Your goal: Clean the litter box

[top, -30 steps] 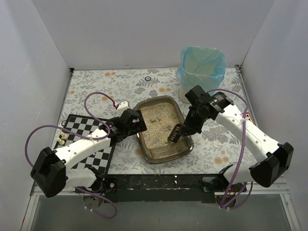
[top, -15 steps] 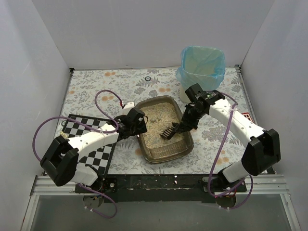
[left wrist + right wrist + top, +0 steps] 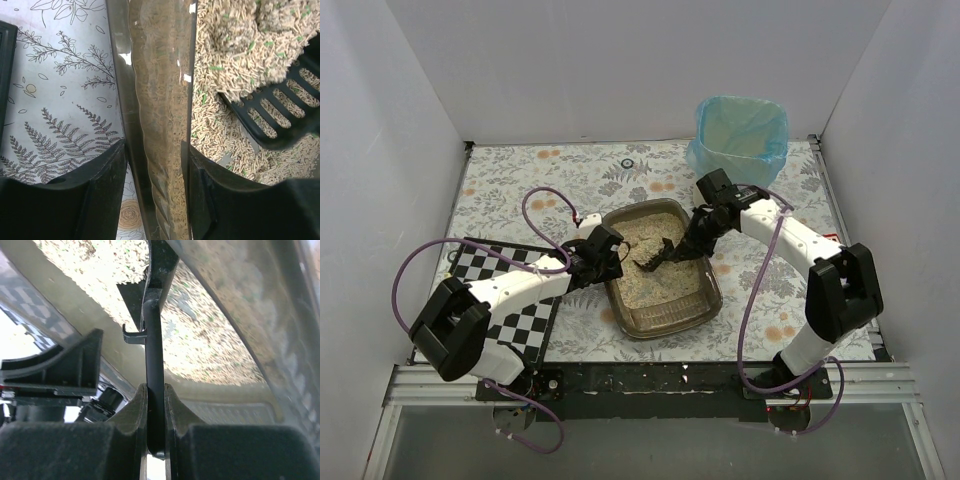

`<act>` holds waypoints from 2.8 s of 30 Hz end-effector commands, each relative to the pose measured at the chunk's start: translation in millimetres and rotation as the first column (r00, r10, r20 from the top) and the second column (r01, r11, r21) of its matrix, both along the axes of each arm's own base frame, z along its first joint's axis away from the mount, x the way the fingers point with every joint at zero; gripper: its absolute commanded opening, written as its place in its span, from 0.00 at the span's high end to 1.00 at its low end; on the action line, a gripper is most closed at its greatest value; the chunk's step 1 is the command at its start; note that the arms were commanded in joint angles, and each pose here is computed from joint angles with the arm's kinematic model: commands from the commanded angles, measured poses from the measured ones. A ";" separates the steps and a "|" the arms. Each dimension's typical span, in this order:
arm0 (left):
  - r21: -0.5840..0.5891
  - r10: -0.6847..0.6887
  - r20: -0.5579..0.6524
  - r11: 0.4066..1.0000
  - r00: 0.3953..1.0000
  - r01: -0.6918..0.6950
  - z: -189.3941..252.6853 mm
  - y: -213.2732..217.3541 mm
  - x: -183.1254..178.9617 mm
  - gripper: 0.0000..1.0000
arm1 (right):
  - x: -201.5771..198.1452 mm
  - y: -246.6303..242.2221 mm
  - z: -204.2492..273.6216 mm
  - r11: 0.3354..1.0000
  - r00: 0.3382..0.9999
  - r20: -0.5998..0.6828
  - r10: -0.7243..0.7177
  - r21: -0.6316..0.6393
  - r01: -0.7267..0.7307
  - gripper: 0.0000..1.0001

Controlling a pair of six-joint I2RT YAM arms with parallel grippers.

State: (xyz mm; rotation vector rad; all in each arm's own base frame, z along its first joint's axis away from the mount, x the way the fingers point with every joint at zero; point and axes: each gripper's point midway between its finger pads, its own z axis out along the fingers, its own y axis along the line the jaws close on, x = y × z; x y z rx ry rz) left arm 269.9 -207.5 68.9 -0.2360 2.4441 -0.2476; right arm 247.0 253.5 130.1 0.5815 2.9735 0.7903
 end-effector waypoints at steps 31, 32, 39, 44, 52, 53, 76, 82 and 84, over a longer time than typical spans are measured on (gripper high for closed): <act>-0.163 -0.039 0.094 0.985 0.995 0.054 60.8 -23.1 4.2 0.14 | 42.8 57.5 -88.0 0.912 0.914 0.329 -0.237 0.399 0.092 0.99; -0.172 -0.041 0.104 0.983 0.994 0.058 65.8 -23.9 4.7 0.09 | 42.5 59.3 -83.8 0.905 0.909 0.346 -0.234 0.420 0.073 0.99; -0.212 -0.012 0.147 0.976 0.989 0.044 89.9 -21.3 5.2 0.02 | 38.3 51.0 -74.4 0.904 0.880 0.405 -0.249 0.423 0.061 0.99; -0.227 0.021 0.154 0.974 0.988 0.015 97.2 -15.3 3.0 0.02 | 35.3 49.9 -61.6 0.893 0.853 0.462 -0.244 0.450 0.012 0.99; -0.266 0.055 0.171 0.964 0.984 -0.008 108.8 -7.2 -4.5 0.02 | 27.0 48.2 -47.2 0.860 0.841 0.464 -0.278 0.511 0.002 0.99; -0.268 0.063 0.169 0.963 0.984 -0.016 108.6 -5.2 -5.3 0.02 | 26.1 46.5 -44.9 0.856 0.838 0.465 -0.287 0.516 0.007 0.99; -0.403 0.035 0.209 0.914 0.977 0.054 127.0 -2.3 -31.8 0.02 | -13.5 14.7 65.4 0.743 0.703 0.578 -0.415 0.661 -0.104 0.99; -0.435 0.021 0.203 0.898 0.979 0.071 127.8 -5.4 -38.2 0.02 | -25.9 12.9 86.3 0.683 0.717 0.536 -0.446 0.721 -0.115 0.99; -0.439 0.027 0.208 0.896 0.978 0.068 127.4 -4.0 -38.6 0.02 | -29.3 10.3 96.0 0.642 0.709 0.519 -0.477 0.757 -0.122 0.99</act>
